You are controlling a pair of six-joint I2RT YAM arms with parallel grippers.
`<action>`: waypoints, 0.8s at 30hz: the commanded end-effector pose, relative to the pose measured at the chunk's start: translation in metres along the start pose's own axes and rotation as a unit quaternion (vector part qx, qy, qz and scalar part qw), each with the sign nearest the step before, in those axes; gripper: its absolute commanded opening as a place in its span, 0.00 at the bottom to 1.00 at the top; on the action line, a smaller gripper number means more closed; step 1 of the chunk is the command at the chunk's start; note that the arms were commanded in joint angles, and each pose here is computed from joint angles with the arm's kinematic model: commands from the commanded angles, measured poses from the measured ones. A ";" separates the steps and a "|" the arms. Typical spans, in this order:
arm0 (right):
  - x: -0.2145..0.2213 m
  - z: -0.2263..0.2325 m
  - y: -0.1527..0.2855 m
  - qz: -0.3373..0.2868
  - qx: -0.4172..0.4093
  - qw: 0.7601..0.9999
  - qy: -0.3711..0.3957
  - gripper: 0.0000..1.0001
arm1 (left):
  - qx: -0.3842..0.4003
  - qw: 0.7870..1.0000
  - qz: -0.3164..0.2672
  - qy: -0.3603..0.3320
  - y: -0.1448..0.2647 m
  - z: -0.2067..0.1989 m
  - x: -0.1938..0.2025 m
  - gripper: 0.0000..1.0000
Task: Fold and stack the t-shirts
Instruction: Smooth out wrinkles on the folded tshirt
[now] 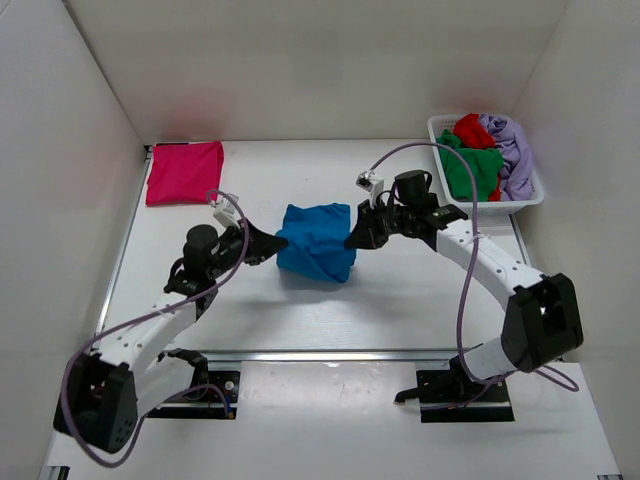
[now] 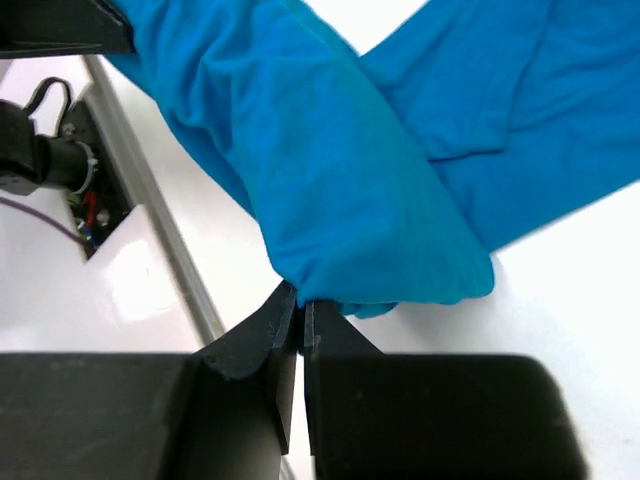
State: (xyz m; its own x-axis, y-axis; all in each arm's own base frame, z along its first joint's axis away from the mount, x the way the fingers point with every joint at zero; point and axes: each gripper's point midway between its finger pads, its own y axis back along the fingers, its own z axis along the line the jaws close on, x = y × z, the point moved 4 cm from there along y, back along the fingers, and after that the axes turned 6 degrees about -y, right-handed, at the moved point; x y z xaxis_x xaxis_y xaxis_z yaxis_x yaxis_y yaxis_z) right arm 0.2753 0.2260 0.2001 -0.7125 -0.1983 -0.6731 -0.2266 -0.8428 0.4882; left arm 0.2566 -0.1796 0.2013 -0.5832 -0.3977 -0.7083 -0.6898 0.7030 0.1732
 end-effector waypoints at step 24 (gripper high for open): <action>0.039 0.056 0.022 -0.005 -0.055 0.998 -0.005 0.00 | -0.018 0.999 -0.035 0.006 0.073 -0.009 0.039 0.00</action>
State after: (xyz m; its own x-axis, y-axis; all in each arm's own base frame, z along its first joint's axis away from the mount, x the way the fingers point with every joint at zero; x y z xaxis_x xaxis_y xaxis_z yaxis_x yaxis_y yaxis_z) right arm 0.1978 0.2256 0.2015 -0.7373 -0.2142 -0.6408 -0.1516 -0.8718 0.4658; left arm 0.1738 -0.1536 0.1955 -0.5497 -0.4423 -0.7086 -0.7158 0.6868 0.1266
